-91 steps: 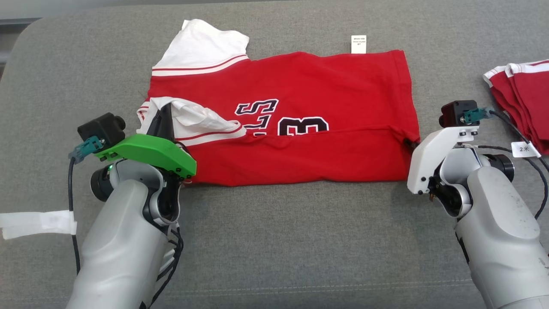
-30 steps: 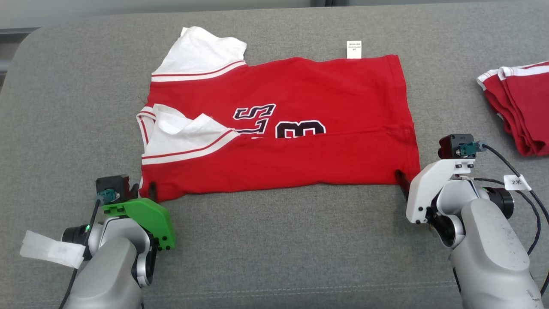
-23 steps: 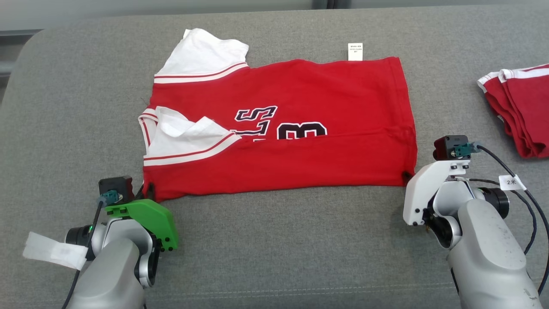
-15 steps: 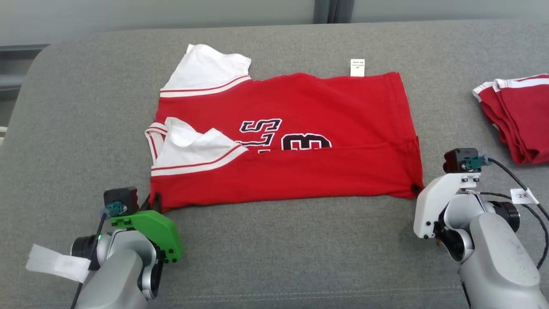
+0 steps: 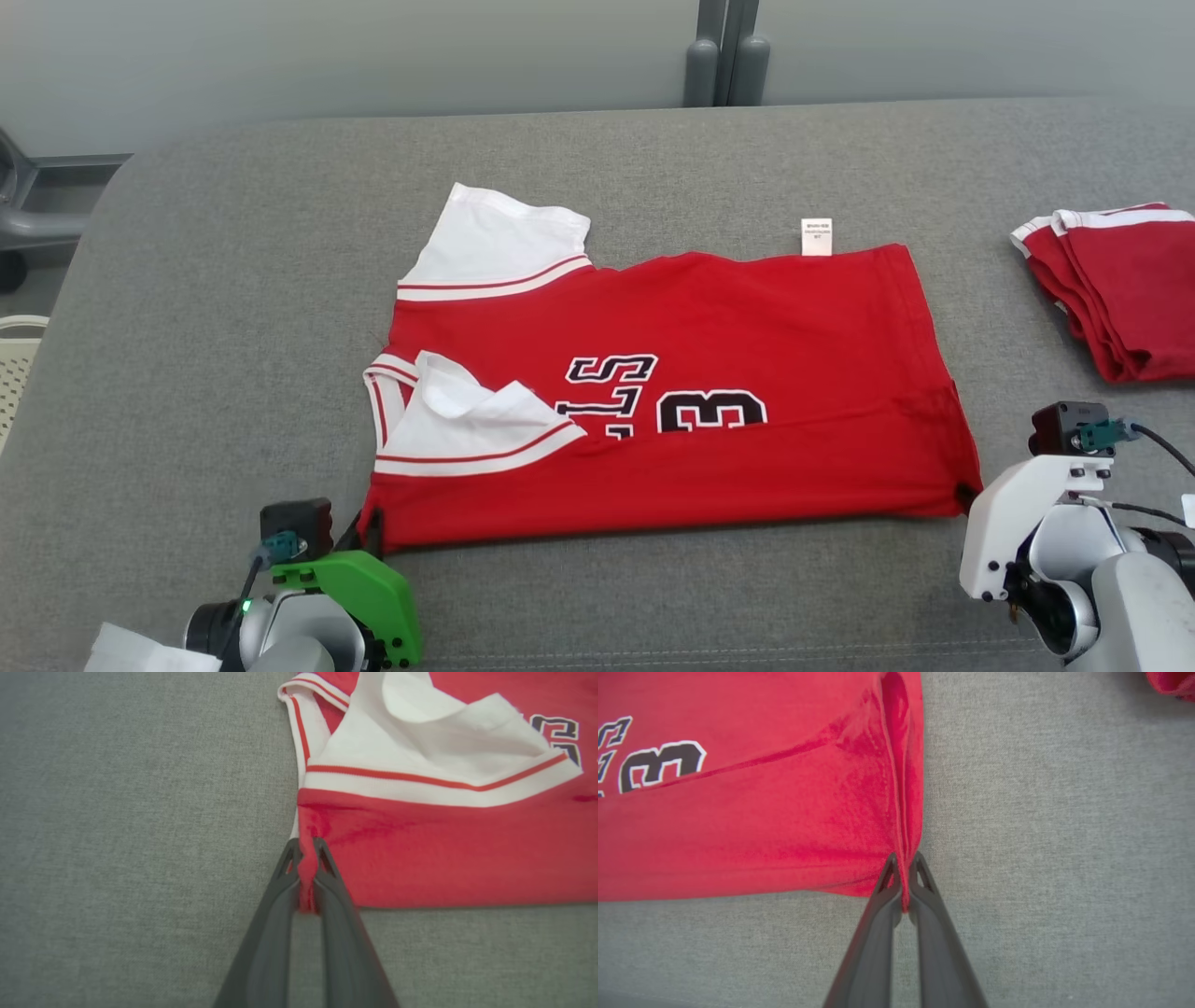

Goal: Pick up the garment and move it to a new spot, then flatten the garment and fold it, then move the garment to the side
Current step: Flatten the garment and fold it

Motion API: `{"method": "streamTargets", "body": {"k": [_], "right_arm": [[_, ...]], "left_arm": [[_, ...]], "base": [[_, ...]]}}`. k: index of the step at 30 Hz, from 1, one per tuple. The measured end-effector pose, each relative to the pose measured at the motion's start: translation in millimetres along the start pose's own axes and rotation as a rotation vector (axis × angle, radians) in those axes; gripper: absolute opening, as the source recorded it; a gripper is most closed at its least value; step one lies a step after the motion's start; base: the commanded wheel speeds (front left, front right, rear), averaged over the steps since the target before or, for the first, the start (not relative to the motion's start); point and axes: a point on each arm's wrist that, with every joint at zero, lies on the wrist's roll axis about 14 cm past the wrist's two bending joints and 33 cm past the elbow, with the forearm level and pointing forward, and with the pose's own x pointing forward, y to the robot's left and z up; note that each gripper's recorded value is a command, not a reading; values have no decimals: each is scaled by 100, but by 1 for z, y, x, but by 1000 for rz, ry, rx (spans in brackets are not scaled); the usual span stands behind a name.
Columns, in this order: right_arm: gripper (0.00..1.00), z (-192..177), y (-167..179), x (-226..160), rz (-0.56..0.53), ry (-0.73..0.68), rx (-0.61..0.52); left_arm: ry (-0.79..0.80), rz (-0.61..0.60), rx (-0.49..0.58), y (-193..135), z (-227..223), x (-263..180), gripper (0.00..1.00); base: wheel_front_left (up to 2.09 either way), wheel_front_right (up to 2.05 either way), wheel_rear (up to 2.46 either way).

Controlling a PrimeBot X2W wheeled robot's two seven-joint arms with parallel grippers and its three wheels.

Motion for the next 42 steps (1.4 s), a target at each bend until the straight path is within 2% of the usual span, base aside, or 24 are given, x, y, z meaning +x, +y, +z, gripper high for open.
{"method": "streamTargets", "body": {"k": [8,9,10,11,19,22,27,33,42], "right_arm": [[0,-17,3,-11,3,29,12],[21,-18,4,-11,7,31,16],[79,-20,6,-11,11,31,18],[100,-20,8,-12,15,23,25],[100,-30,9,-18,17,-11,52],[100,-18,4,-24,2,-106,68],[100,10,4,-38,-13,-299,29],[100,37,20,-55,31,-503,11],[100,55,40,-71,88,-668,-1]], "left_arm": [[12,-8,-4,-3,-14,-20,0],[8,-14,0,-4,-14,-21,30],[0,-21,5,-6,-12,-22,84],[-14,-26,6,-7,-10,-22,100],[-117,-14,-16,-7,3,-30,100],[-199,22,-45,-1,20,-34,100],[-348,59,-112,8,57,-50,100],[-522,29,-111,4,96,-79,100],[-576,-21,-70,6,96,-102,100]], "base": [[0,0,0],[0,0,0],[0,0,0],[0,0,0],[0,0,0],[0,0,0],[0,0,0],[0,0,0],[0,0,0]]}}
